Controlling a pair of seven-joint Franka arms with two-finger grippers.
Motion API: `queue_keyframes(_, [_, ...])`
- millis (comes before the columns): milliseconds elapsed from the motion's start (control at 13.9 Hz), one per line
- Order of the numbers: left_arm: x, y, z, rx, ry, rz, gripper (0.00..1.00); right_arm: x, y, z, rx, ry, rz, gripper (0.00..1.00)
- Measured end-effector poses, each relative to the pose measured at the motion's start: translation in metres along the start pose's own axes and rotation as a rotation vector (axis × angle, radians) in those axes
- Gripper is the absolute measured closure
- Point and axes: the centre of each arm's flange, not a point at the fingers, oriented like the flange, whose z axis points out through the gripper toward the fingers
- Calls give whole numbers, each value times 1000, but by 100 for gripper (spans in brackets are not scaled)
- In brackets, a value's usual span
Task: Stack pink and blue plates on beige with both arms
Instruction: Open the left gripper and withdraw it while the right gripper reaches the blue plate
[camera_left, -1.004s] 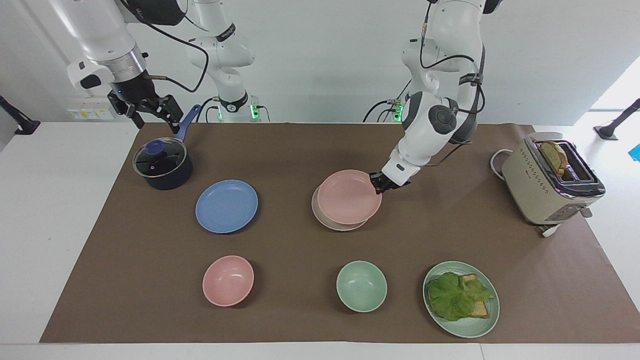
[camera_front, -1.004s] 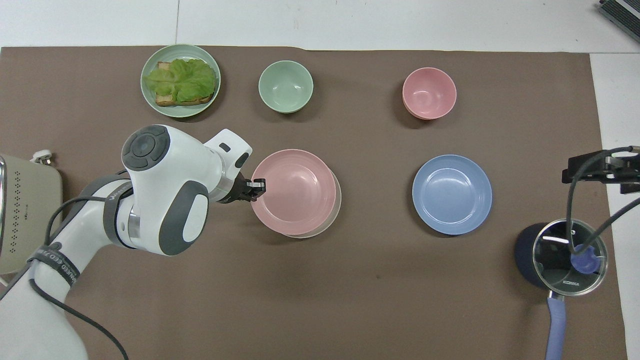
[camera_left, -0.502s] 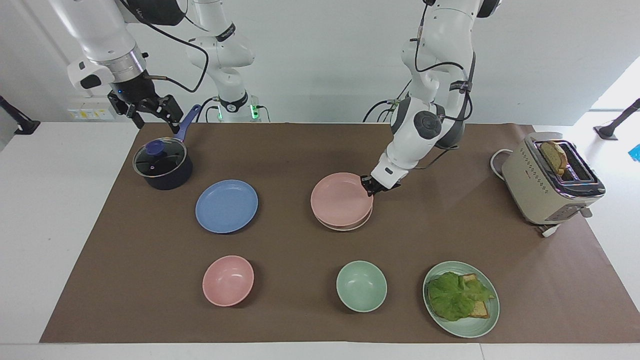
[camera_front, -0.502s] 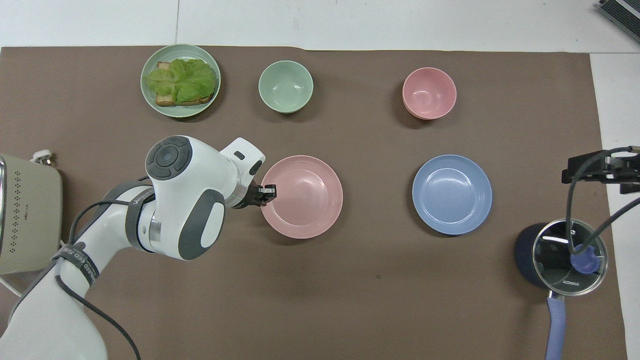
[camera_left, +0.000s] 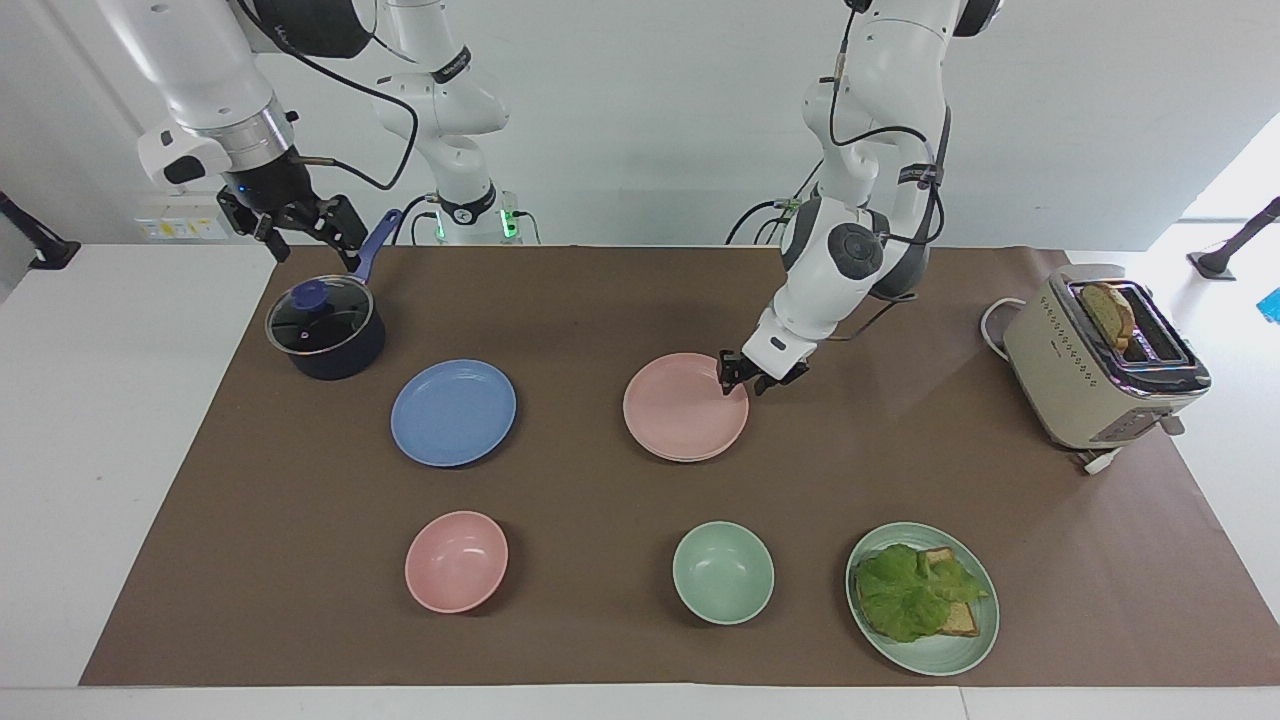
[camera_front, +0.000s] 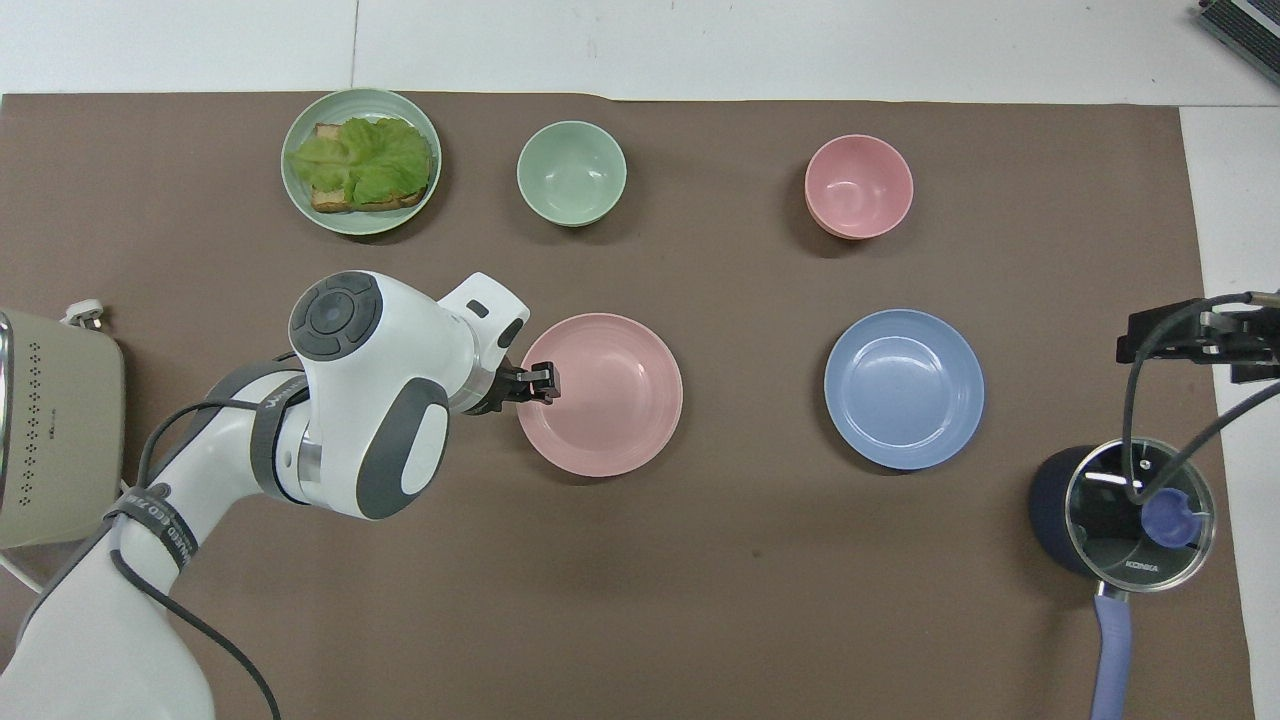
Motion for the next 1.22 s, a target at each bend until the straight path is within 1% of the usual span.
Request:
queue_keyframes(143, [2,-4,-2,11,-4,-2,4,3,0,13,0,2,-6,0])
queue_keyframes(215, [6,-13,-7,40,-17,1,0,4,-1,21,-1,-4,-6,0])
queue_keyframes(359, [24,-42,-37,128,-37,7,0,7,-1,36,0,3,-7,0])
queue_keyframes(430, [37,-62,-59,154,-38,-2,0,8,-1,44,0,4,-7,0])
queue_keyframes(502, [48,-87,-81,165,-34,-13,0,8,-2,50,0,3,-7,0])
queue_keyframes(717, [65,-150,-129,180,-2,0,0,12,-2,69,-2,-6,-13,0])
queue_keyframes(789, [65,-166,-144,180,5,11,0,14,-2,78,-2,-6,-28,0])
queue_keyframes(932, [60,-187,-178,182,-1,31,0,19,-3,101,-4,-11,-65,0])
queue_keyframes(1148, [53,-197,-229,183,21,31,0,28,-4,168,-8,-11,-135,0])
queue_keyframes(1219, [50,-196,-241,184,32,29,0,30,-3,191,-10,-21,-149,0])
